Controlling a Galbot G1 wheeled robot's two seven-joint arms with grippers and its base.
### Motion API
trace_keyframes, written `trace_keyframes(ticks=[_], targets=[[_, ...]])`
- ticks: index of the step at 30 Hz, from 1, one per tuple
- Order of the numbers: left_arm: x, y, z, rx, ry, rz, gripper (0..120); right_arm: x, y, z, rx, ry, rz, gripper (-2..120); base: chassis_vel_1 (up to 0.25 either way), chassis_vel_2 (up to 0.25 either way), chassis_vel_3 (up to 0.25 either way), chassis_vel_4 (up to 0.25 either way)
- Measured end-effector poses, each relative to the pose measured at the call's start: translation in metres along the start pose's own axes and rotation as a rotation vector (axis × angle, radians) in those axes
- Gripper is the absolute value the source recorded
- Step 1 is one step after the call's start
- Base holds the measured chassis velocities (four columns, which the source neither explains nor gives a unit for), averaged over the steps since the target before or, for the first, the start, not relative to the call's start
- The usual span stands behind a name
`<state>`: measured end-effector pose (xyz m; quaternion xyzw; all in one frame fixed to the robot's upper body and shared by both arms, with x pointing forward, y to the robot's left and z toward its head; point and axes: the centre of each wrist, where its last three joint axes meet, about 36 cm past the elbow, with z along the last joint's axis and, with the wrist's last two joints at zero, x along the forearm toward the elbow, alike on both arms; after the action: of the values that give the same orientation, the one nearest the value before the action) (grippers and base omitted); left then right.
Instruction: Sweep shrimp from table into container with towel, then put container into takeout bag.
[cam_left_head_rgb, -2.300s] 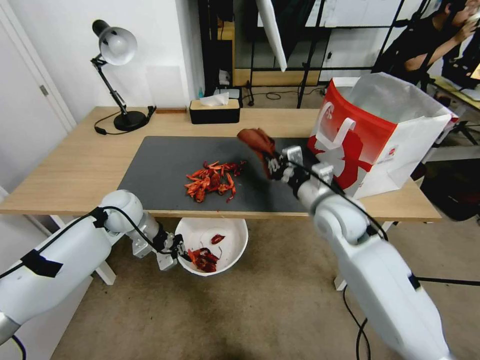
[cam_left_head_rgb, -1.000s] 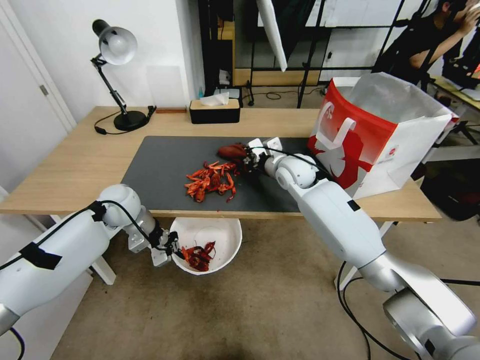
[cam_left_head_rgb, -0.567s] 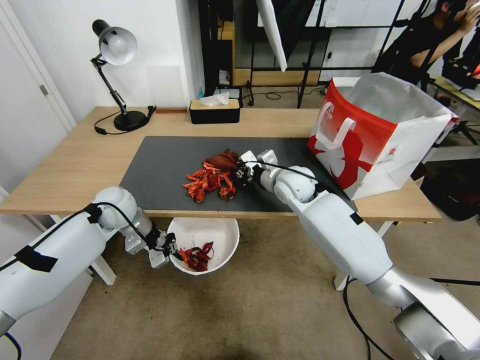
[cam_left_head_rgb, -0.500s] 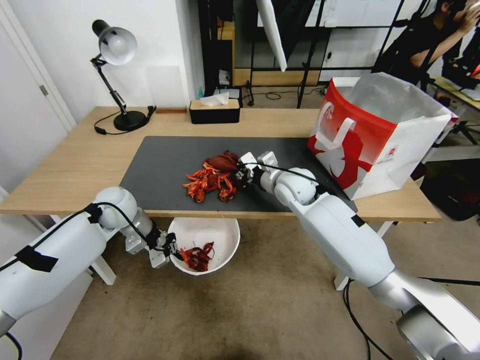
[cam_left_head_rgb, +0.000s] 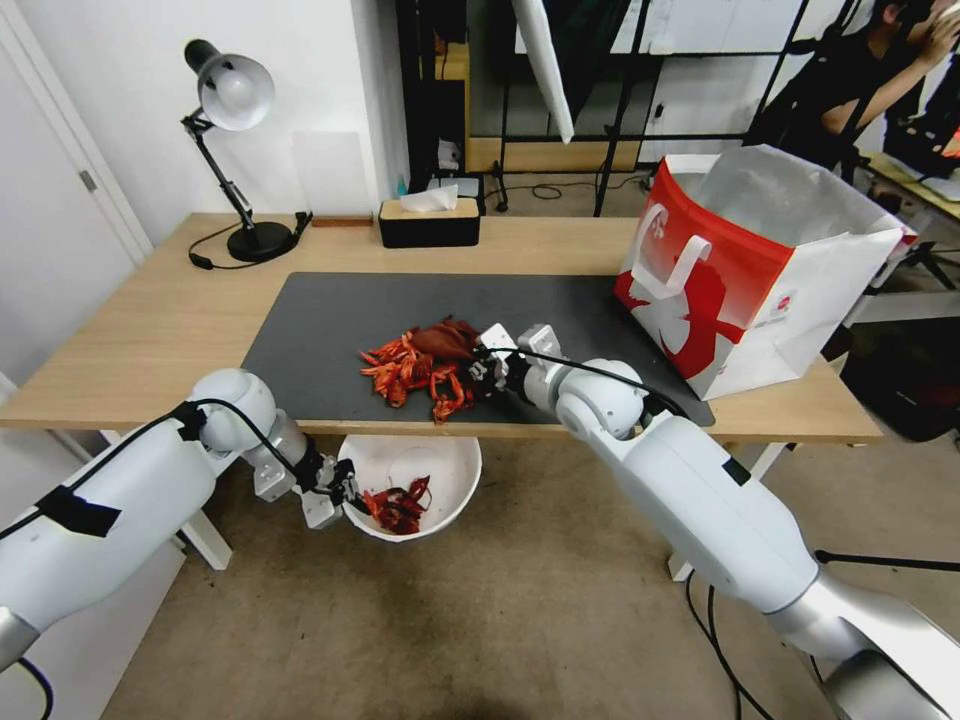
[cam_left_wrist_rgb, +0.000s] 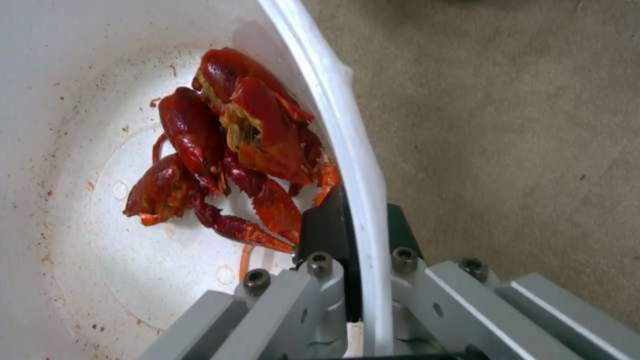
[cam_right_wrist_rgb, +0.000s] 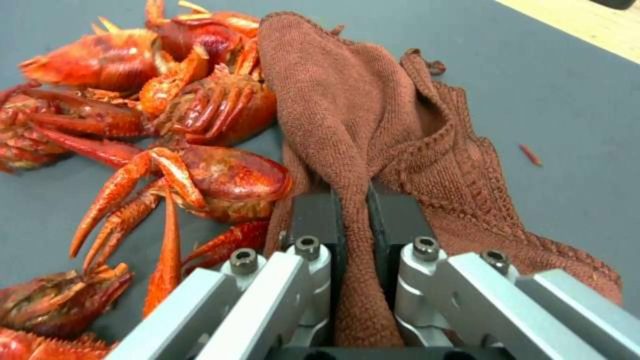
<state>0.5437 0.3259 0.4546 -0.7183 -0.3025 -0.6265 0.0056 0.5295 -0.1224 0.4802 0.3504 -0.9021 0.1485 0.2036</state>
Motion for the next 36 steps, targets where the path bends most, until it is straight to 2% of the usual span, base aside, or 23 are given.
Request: trace_keyframes(ticks=[12,36], targets=[[-0.004,0.002,0.002,0.003,-0.006,-0.001,0,0.017,0.025,0.004,0.005,-0.013,-0.021,5,0.0,0.0,0.0,0.0],[-0.004,0.001,0.006,0.012,-0.003,-0.005,0,0.052,0.056,0.027,-0.015,-0.037,-0.044,5,0.0,0.0,0.0,0.0]])
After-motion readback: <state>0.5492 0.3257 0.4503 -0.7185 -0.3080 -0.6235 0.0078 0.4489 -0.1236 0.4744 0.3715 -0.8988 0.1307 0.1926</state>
